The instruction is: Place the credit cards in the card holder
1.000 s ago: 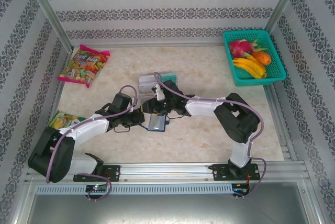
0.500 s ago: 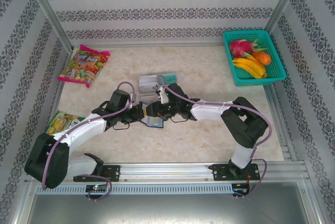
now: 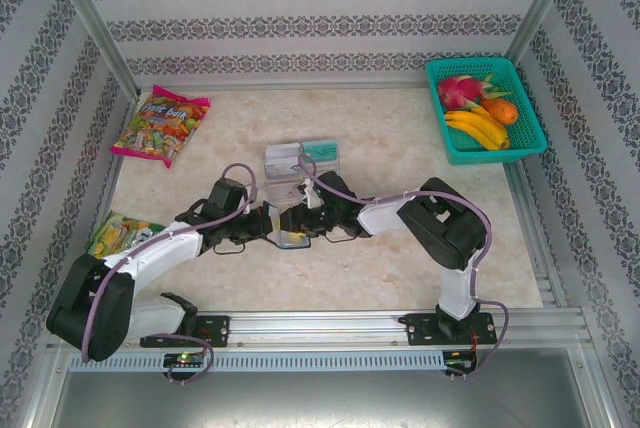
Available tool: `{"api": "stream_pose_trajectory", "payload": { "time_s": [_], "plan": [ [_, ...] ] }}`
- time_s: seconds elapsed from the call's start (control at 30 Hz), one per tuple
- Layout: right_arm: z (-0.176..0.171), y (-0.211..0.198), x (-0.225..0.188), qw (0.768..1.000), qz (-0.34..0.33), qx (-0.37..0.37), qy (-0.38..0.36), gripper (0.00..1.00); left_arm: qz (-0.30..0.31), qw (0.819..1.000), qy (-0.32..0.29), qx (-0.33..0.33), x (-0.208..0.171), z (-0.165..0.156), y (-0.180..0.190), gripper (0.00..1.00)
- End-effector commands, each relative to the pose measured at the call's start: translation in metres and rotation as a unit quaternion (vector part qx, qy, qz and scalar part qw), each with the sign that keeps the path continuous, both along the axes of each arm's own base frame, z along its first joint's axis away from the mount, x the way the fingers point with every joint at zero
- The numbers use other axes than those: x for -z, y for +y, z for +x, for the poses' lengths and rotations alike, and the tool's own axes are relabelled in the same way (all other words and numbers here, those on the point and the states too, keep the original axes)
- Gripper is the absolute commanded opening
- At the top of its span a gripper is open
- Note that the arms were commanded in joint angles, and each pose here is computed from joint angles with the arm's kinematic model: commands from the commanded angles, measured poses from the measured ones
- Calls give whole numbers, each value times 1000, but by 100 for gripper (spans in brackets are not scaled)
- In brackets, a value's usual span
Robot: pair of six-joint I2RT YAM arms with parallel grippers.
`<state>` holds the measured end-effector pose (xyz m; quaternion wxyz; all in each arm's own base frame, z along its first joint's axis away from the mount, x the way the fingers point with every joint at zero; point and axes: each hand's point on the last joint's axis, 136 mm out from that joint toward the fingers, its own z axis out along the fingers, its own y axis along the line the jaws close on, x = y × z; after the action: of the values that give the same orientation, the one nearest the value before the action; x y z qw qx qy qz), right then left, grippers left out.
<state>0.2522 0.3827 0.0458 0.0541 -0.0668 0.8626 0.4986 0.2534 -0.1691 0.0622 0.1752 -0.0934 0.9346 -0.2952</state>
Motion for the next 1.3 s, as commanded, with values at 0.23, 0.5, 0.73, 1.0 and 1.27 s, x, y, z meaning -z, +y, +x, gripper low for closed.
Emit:
{"api": "stream_pose_trajectory", "payload": {
  "time_s": [0.23,0.5,0.73,1.0,1.27],
  "plan": [
    [-10,-30,46,997,-64,26,43,46,93,992,80,-22,51,-22,34,0],
    [-14,-39,53,995,-83,34,53,46,166,981,86,-55,55,-37,68,0],
    [-15,-47,59,991,-112,45,56,46,169,979,99,-58,61,-42,69,0],
    [-17,-49,59,987,-148,40,49,46,137,983,110,-52,70,-41,57,0],
    [-19,-56,58,973,-226,27,24,46,139,983,101,-57,69,-43,60,0]
  ]
}}
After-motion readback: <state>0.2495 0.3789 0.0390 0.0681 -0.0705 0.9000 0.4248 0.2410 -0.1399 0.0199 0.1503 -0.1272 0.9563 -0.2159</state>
